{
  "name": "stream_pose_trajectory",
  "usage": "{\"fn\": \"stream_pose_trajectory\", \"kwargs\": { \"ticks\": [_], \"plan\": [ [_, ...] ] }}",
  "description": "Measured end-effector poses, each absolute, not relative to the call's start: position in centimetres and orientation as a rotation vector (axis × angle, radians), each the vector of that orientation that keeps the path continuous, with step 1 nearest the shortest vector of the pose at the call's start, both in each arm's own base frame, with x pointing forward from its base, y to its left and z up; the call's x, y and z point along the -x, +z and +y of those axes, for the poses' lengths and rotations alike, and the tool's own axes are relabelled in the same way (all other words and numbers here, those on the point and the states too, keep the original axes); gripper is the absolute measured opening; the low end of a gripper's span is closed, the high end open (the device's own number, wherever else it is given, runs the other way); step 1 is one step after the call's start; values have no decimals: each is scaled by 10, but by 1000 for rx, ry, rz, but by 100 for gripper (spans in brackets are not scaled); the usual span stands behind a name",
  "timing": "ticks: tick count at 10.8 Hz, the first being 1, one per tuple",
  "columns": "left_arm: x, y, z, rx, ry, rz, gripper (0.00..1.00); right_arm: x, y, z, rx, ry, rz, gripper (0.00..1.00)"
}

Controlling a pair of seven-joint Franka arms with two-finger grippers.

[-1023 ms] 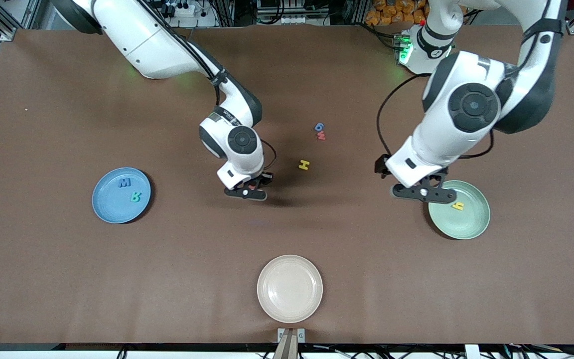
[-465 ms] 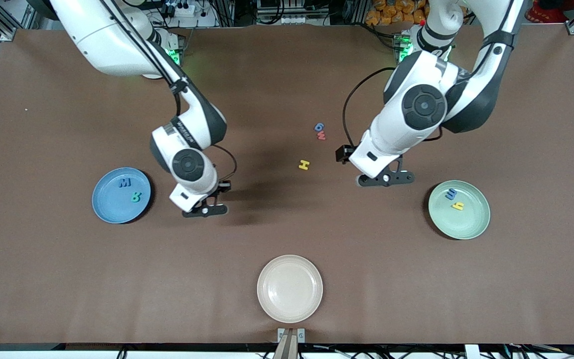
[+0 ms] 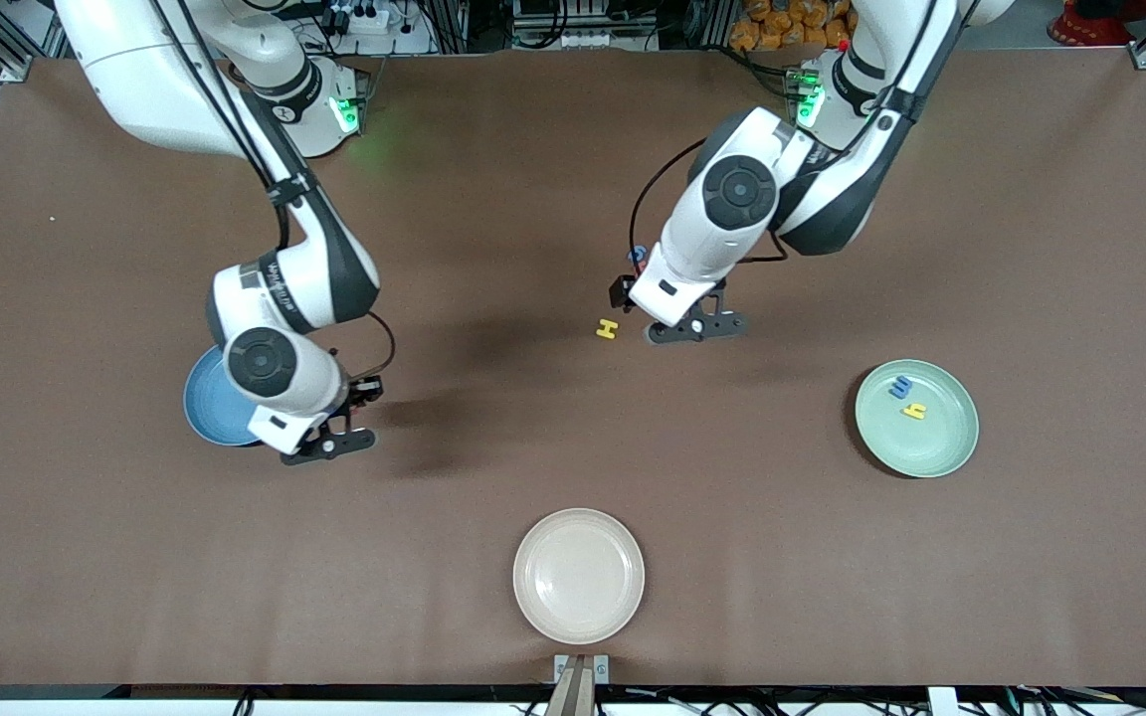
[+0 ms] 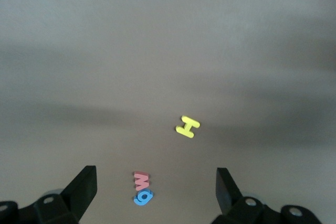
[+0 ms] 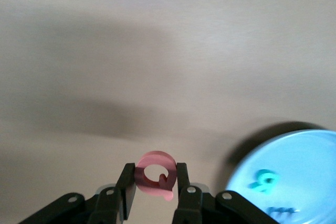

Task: Sort uppercase to blue plate, lowercase to green plate
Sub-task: 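Carry the Q to the blue plate while the left gripper reaches letters, then release the Q into the blue plate while the left gripper grasps N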

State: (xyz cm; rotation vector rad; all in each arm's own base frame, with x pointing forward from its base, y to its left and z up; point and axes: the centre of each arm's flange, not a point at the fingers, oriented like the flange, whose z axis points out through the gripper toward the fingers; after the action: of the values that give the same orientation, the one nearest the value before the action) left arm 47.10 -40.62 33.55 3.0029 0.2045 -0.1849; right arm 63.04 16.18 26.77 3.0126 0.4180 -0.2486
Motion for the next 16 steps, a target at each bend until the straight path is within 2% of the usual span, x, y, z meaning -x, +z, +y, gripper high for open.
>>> {"fn": "stream_pose_trajectory", "kwargs": {
  "ticks": [3,6,9,13,16],
  "plan": [
    [-430,278,-405,-3015,-161,150,100,-635,273,99,-2996,-278,511,36],
    [-395,245,-403,-3089,-198,21,100,-620,276,84,-2993,-306,542,36],
    [-357,215,-403,-3090,-221,-49,100,-618,273,49,-2969,-249,651,36],
    [-339,180,-410,-3085,-231,-30,100,-621,262,-13,-2934,-174,771,36],
    [-339,174,-412,-3083,-237,-23,100,-616,229,-57,-2941,-176,849,36]
  ]
}}
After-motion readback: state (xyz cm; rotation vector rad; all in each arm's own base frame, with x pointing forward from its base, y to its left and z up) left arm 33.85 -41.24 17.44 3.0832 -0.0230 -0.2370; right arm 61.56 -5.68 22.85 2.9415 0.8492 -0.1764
